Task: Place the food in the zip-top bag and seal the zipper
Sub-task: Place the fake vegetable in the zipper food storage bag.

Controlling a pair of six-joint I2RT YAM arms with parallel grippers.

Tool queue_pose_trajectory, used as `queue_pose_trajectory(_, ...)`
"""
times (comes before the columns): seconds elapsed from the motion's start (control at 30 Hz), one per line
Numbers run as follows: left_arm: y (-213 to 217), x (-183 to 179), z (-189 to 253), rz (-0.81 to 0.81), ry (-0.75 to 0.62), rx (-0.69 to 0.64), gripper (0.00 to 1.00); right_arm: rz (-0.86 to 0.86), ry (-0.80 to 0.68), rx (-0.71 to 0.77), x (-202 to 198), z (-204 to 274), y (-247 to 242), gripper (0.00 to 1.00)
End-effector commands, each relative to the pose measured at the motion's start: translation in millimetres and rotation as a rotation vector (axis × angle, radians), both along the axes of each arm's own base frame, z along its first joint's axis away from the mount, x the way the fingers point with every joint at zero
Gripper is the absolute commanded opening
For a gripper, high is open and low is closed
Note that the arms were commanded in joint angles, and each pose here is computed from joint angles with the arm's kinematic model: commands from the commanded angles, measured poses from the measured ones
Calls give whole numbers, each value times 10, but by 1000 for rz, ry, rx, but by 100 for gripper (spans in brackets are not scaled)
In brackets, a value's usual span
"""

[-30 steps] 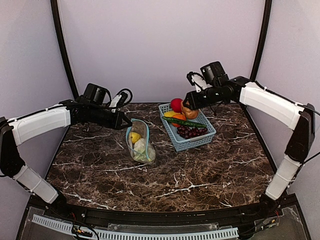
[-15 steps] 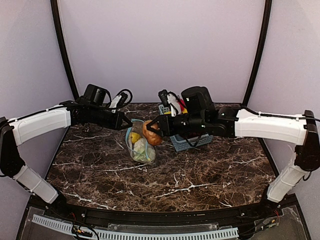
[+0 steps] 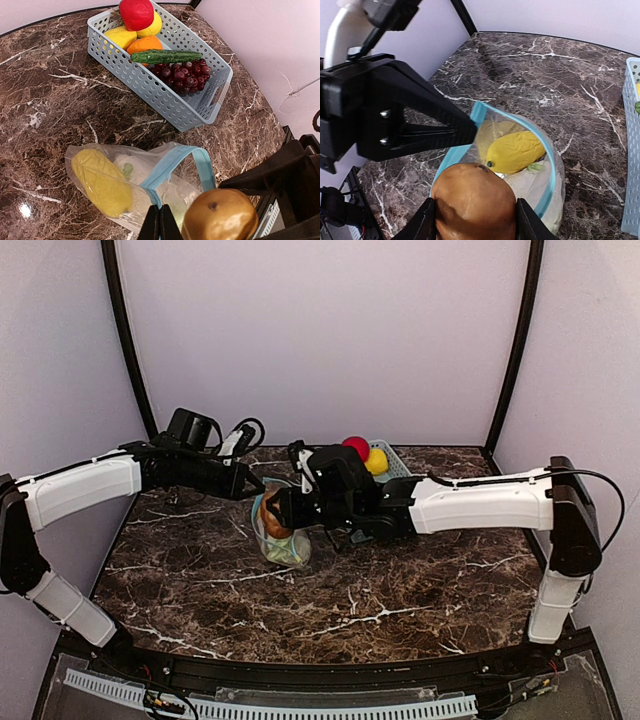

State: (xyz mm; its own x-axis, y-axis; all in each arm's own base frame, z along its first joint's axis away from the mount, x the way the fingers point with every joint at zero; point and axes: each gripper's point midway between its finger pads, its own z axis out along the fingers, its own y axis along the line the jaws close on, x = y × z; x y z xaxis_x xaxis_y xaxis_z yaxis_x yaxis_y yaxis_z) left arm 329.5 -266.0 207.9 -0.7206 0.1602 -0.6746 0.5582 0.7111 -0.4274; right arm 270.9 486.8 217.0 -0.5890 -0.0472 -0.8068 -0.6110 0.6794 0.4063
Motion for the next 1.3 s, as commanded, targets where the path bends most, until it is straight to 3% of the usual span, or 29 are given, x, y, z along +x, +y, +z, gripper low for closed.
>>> queue_pose_trajectory(0.0,40,-56,109,1,-26,-20,1,-107,-61,10,190,99,28,33)
queue_pose_trajectory(0.17,34,-57,110,-1,-23,-23,1,-94,-53,-69,248,-97,142,34)
queue_pose_trajectory(0.43,43,-59,112,1,-26,-19,1,-91,-26,-152,329,-386,288,44)
queue_pose_trajectory(0.67,50,-54,95,4,-23,-12,1,-89,-69,-165,345,-250,254,64)
queue_pose_trajectory(0.9,73,-34,85,16,-28,3,1,23,-138,-132,165,223,209,89)
queue_pose_trajectory(1.03,95,-27,101,24,-36,8,1,60,-158,-114,2,453,-7,92)
queue_pose_trajectory(1.27,104,-19,96,28,-33,8,1,149,-98,-152,-428,110,-306,90)
